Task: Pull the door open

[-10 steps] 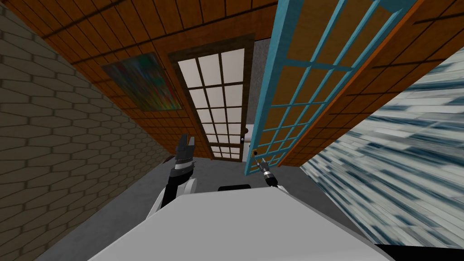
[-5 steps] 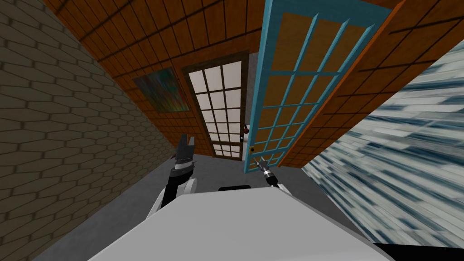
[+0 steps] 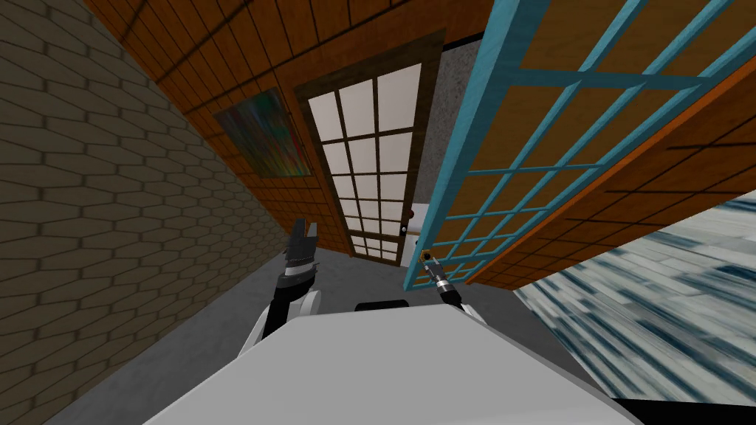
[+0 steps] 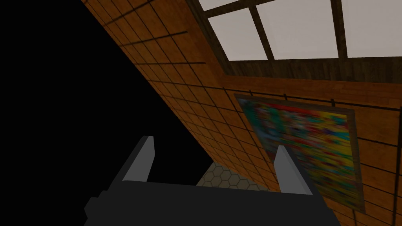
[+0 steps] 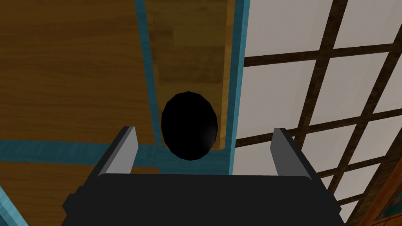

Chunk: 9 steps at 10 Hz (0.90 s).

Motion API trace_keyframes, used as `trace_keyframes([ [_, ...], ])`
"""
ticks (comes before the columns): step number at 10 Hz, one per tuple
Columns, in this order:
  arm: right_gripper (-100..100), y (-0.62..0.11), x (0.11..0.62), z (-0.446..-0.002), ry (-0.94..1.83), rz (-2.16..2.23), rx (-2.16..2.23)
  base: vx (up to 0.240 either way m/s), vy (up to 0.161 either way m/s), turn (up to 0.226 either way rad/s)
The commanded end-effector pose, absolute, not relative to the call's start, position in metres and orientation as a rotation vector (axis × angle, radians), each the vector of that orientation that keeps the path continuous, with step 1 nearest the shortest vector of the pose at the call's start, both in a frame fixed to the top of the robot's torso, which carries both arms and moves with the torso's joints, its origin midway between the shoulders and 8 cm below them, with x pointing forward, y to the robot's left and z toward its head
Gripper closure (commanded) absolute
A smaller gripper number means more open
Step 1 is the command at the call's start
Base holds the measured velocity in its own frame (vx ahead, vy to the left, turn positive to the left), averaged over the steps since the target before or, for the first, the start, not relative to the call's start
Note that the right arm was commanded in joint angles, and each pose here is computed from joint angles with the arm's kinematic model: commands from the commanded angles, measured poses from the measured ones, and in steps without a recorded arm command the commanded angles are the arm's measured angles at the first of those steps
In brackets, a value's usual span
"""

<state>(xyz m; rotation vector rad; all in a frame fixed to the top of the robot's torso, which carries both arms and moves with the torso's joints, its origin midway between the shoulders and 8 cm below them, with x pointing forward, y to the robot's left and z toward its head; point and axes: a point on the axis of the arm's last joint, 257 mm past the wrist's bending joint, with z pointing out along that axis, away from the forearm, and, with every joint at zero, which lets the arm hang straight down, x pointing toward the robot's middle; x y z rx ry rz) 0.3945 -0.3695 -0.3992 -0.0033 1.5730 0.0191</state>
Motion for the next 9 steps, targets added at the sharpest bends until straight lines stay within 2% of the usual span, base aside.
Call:
trace_keyframes([
  [1, -100, -0.3831, 0.3888, -0.3982, 1.568, 0.003, 0.014, 0.213, -0.007, 0.135],
  [2, -100, -0.3797, 0.3919, -0.4003, 1.572, 0.009, 0.009, 0.101, -0.004, 0.014],
  [3, 100, -0.3797, 0.3919, -0.4003, 1.572, 0.009, 0.009, -0.024, 0.003, -0.021],
  [9, 100, -0.3805, 0.3929, -0.3999, 1.571, 0.034, 0.041, -0.017, -0.003, 0.009],
])
